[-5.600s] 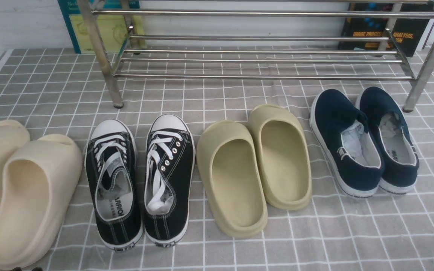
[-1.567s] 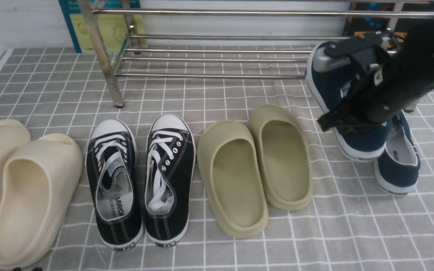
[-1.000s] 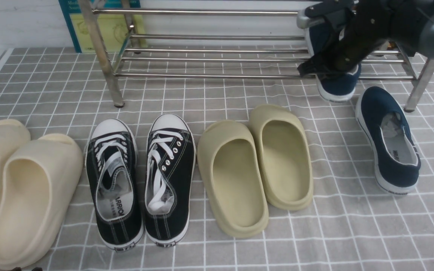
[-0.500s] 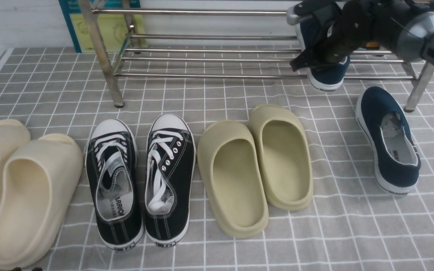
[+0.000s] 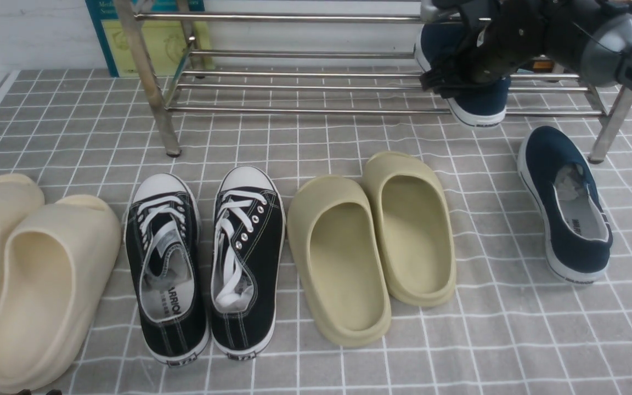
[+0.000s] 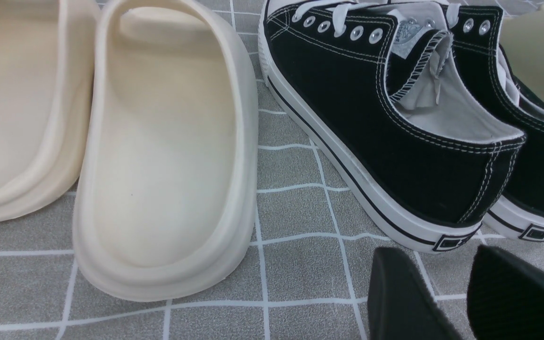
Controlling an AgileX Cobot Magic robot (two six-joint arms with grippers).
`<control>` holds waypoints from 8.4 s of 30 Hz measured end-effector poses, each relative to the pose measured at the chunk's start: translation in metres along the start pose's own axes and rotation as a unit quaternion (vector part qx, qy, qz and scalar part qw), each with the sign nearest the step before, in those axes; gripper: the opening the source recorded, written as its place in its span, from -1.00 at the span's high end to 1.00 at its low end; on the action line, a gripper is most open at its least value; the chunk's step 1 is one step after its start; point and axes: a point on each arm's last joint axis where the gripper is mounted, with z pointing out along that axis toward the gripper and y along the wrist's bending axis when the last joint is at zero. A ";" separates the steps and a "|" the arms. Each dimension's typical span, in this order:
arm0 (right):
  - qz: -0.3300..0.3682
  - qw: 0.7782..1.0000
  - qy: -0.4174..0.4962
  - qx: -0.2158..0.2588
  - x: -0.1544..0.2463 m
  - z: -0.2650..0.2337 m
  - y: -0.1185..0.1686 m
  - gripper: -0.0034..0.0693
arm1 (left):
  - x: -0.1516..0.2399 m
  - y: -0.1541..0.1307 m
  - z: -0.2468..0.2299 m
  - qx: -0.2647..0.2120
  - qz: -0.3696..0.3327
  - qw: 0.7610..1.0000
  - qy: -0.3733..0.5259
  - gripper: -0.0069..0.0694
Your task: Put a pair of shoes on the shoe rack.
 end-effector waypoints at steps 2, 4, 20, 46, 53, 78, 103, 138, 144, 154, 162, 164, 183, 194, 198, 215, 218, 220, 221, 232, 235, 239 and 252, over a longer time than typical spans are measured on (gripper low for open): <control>0.008 1.000 0.003 -0.004 -0.004 -0.011 0.000 -0.55 | 0.000 0.000 0.000 0.000 0.000 1.000 0.000 0.19; 0.010 1.000 0.005 -0.005 -0.011 -0.028 -0.001 -0.56 | 0.000 0.000 0.000 0.000 0.000 1.000 0.000 0.19; 0.036 0.997 -0.066 0.012 -0.053 -0.223 -0.017 -0.45 | 0.000 0.000 0.000 0.000 0.000 1.000 0.000 0.19; 0.074 0.976 0.181 0.092 0.166 -0.067 -0.026 0.77 | 0.000 0.000 0.000 0.000 0.000 1.000 0.000 0.19; 0.058 0.978 0.173 0.106 0.126 -0.130 -0.032 0.83 | 0.000 0.000 0.000 0.000 0.000 1.000 0.000 0.19; 0.029 0.992 0.094 0.084 0.037 0.001 -0.079 0.82 | 0.000 0.000 0.000 0.000 0.000 1.000 0.000 0.19; 0.035 0.991 0.102 0.077 0.029 -0.015 -0.079 -0.61 | 0.000 0.000 0.000 0.000 0.002 1.000 0.000 0.19; -0.023 0.993 0.102 0.050 0.034 -0.006 -0.070 0.82 | 0.000 0.000 0.000 0.000 0.008 1.000 0.000 0.19; -0.045 0.994 0.094 0.041 0.033 -0.004 -0.064 0.82 | 0.000 0.000 0.000 0.000 0.008 1.000 0.000 0.19; -0.013 0.997 0.043 0.056 0.025 -0.003 -0.076 0.29 | 0.000 0.000 0.000 0.000 0.008 1.000 0.000 0.19; -0.009 0.997 0.056 0.058 0.018 -0.022 -0.077 -0.65 | 0.000 0.000 0.000 0.000 0.008 1.000 0.000 0.19; -0.006 0.997 0.060 0.056 0.016 -0.030 -0.077 -0.69 | 0.000 0.000 0.000 0.000 0.008 1.000 0.000 0.19; 0.043 0.997 0.046 0.035 -0.004 -0.134 -0.069 0.68 | 0.000 0.000 0.000 0.000 0.010 1.000 0.000 0.19; 0.028 0.988 -0.139 0.057 0.047 -0.217 -0.056 0.92 | 0.000 0.000 0.000 0.000 0.010 1.000 0.000 0.19; 0.016 0.941 -0.330 0.071 0.071 -0.304 -0.046 0.92 | 0.000 0.000 0.000 0.000 0.010 1.000 0.000 0.19; 0.067 0.837 -0.539 0.066 0.274 -0.389 -0.011 0.89 | 0.000 0.000 0.000 0.000 0.010 1.000 0.000 0.19; 0.083 0.869 -0.485 0.051 0.304 -0.366 -0.007 0.89 | 0.000 0.000 0.000 0.000 0.010 1.000 0.000 0.19; 0.099 0.882 -0.459 0.040 0.321 -0.352 -0.004 0.88 | 0.000 0.000 0.000 0.000 0.010 1.000 0.000 0.19; 0.110 0.887 -0.446 0.034 0.328 -0.344 -0.004 0.88 | 0.000 0.000 0.000 0.000 0.010 1.000 0.000 0.19; 0.145 0.934 -0.326 0.017 0.365 -0.303 0.001 0.87 | 0.000 0.000 0.000 0.000 0.010 1.000 0.000 0.19; 0.150 0.943 -0.296 0.024 0.371 -0.300 0.001 0.87 | 0.000 0.000 0.000 0.000 0.010 1.000 0.000 0.19; 0.166 0.956 -0.236 0.047 0.381 -0.294 0.000 0.87 | 0.000 0.000 0.000 0.000 0.010 1.000 0.000 0.19; 0.170 0.960 -0.214 0.064 0.384 -0.295 -0.001 0.87 | 0.000 0.000 0.000 0.000 0.010 1.000 0.000 0.19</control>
